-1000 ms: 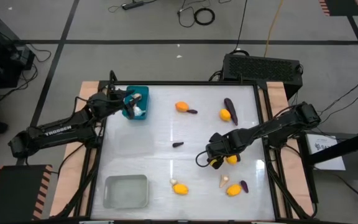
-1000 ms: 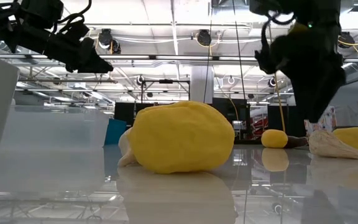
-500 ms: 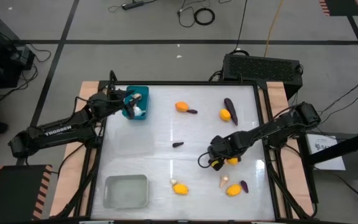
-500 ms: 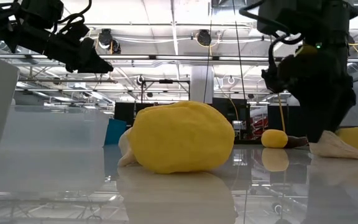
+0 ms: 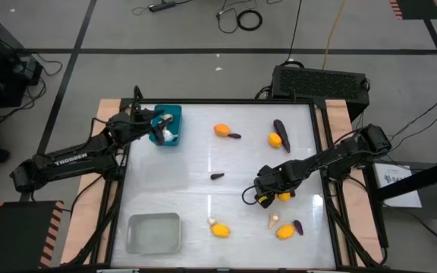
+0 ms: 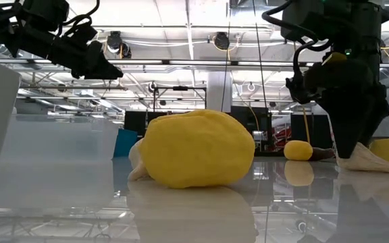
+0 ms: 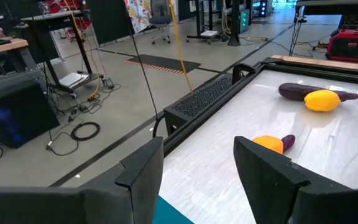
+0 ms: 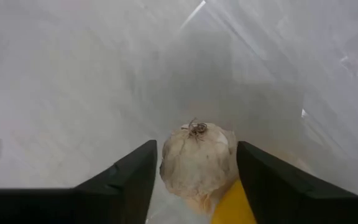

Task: Sort produce into baskets
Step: Put the garlic into the blue bin

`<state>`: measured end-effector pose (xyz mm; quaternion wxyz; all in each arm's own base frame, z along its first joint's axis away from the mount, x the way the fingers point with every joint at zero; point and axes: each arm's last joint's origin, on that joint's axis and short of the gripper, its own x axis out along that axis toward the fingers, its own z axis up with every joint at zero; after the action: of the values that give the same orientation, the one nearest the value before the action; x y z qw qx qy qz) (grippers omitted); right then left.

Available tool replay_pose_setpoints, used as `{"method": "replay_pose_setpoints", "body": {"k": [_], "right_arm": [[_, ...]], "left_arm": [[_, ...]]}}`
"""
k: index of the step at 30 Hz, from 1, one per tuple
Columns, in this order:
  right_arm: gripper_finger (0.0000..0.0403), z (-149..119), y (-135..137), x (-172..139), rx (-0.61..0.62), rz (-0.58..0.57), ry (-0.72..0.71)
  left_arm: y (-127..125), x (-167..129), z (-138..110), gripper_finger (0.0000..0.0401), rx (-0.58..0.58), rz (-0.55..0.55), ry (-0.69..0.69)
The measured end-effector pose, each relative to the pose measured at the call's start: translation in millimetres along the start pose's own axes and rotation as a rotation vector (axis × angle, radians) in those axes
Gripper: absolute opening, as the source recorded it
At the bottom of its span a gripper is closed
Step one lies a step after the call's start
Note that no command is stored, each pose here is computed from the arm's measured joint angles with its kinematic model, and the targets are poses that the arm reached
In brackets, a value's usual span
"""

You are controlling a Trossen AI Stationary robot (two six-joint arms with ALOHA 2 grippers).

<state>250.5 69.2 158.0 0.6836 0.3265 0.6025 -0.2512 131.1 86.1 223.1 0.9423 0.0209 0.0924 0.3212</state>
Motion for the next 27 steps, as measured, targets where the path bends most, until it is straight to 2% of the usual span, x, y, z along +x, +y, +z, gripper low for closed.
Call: {"method": "replay_pose_setpoints", "body": {"k": [6,12,16,20,23,27], "right_arm": [[0.0140,5.5,-0.2,-0.1,0.009,0.020,-0.013],[0.0115,28.3,10.7,-6.5,-0.048,0.172,-0.118],[0.0120,55.9,17.9,-19.3,-0.118,0.279,-0.265],[0.0121,88.3,20.7,-34.2,-0.213,0.360,-0.512],[0.0122,111.7,16.4,-39.0,-0.244,0.391,-0.654],[0.0122,140.5,8.1,-31.3,-0.237,0.394,-0.755]], "left_arm": [[0.0,0.0,0.0,0.0203,0.000,0.000,0.000],[0.0,0.0,0.3,0.0203,0.000,0.000,-0.003],[0.1,0.0,1.1,0.0203,-0.001,0.001,-0.011],[0.2,-0.1,2.3,0.0203,-0.002,0.002,-0.024],[0.2,-0.1,2.1,0.0203,-0.003,0.002,-0.022],[0.2,-0.1,2.1,0.0203,-0.002,0.002,-0.022]]}}
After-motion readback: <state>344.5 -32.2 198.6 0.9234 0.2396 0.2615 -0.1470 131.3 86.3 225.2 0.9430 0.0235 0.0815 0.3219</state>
